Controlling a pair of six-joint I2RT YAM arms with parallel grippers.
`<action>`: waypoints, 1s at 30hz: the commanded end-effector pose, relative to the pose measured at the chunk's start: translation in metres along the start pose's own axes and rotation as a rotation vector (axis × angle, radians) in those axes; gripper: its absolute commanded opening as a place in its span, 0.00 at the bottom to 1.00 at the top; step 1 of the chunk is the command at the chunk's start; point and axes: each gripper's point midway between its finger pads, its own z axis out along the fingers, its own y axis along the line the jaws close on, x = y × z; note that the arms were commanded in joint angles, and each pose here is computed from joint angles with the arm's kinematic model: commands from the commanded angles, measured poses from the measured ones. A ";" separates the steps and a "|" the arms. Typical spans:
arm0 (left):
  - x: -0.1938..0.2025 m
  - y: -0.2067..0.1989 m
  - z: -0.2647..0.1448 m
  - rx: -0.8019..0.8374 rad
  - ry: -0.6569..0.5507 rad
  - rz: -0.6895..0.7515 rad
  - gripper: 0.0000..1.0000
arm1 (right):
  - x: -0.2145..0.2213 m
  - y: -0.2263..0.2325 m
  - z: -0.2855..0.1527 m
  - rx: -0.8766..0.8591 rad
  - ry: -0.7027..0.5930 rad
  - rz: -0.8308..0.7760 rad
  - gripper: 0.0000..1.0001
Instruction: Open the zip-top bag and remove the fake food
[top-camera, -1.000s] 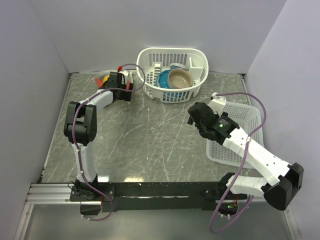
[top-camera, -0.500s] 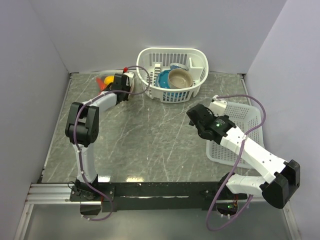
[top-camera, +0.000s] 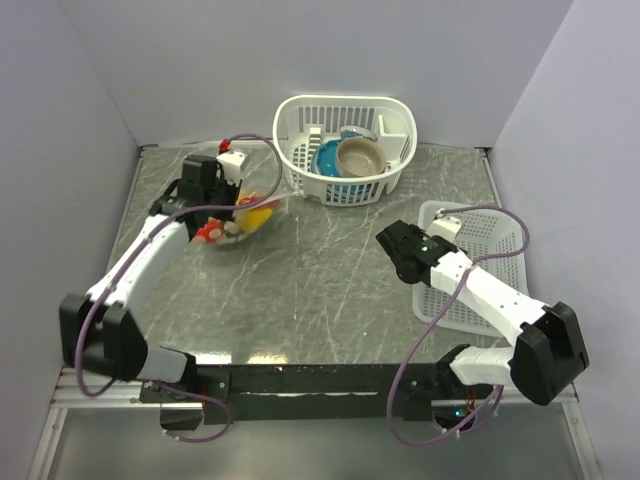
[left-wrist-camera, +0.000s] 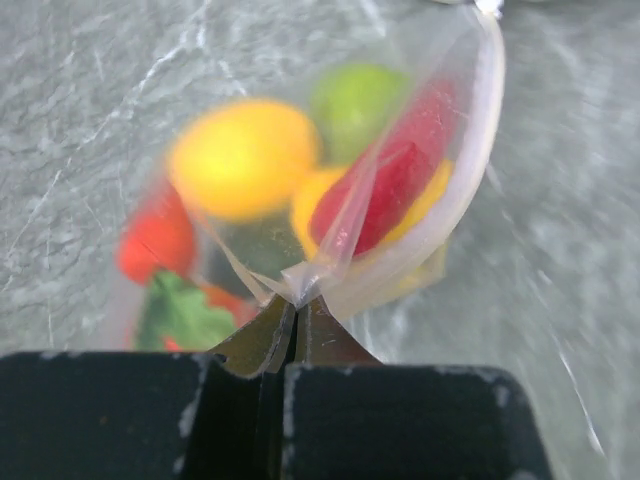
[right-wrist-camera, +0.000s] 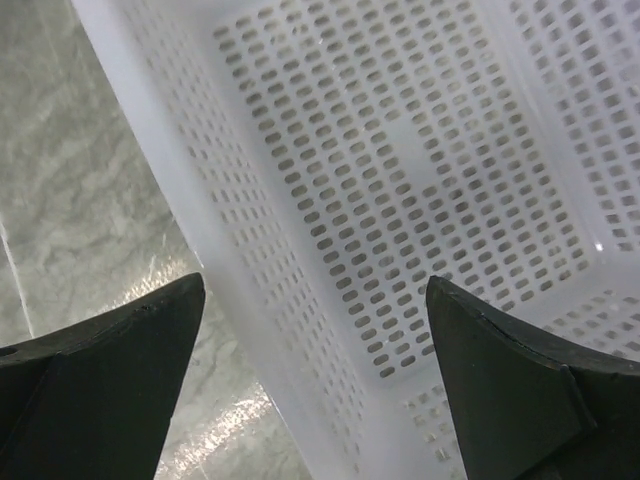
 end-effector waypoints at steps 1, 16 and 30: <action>-0.002 -0.026 -0.054 0.154 -0.008 0.063 0.01 | 0.019 0.032 0.011 -0.104 0.053 0.007 0.99; 0.028 -0.070 -0.123 0.430 0.008 0.207 0.01 | 0.072 0.153 -0.079 -0.451 0.108 -0.175 0.80; 0.026 -0.092 -0.160 0.601 -0.068 0.379 0.01 | 0.017 0.154 -0.187 -0.998 -0.158 -0.314 1.00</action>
